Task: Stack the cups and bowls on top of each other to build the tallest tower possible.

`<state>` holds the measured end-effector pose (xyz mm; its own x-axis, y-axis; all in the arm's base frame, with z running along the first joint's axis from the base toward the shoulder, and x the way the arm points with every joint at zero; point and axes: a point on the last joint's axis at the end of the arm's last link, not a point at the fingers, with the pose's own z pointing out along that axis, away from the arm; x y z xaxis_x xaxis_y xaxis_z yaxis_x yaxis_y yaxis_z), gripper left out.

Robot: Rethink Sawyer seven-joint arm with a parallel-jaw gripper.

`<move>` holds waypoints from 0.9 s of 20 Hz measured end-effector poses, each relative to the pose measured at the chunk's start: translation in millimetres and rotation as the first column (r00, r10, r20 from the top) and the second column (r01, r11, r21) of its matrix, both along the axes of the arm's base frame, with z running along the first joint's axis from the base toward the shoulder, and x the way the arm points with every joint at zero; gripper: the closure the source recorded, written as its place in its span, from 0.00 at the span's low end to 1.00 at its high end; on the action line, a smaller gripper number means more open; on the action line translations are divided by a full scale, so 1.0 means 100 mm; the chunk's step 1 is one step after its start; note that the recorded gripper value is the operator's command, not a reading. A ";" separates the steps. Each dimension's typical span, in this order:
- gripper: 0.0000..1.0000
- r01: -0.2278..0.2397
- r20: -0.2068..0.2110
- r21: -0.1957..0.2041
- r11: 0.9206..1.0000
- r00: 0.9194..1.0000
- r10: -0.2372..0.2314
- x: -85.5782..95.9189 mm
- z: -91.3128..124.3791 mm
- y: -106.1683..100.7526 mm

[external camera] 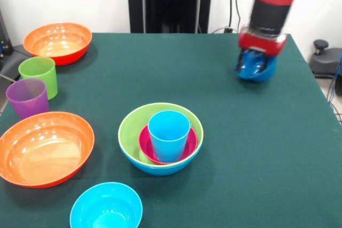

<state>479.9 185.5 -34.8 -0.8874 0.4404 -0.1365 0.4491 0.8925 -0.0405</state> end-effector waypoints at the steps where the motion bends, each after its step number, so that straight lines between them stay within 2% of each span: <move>1: 0.00 0.010 -0.005 0.003 1.000 1.000 -0.010 0.01 -0.02 -0.08; 3: 0.00 0.031 -0.015 0.009 0.999 0.999 -0.031 0.03 -0.07 -0.28; 5: 0.00 0.061 -0.029 0.009 0.998 0.998 -0.060 0.03 -0.14 -0.63; 6: 0.00 0.067 -0.033 0.007 0.998 0.997 -0.067 0.03 -0.16 -0.74; 11: 0.00 0.055 -0.038 0.003 0.998 0.998 -0.055 -0.01 -0.15 -0.94; 18: 0.00 0.017 -0.025 0.003 1.000 1.000 -0.017 0.00 -0.09 -0.92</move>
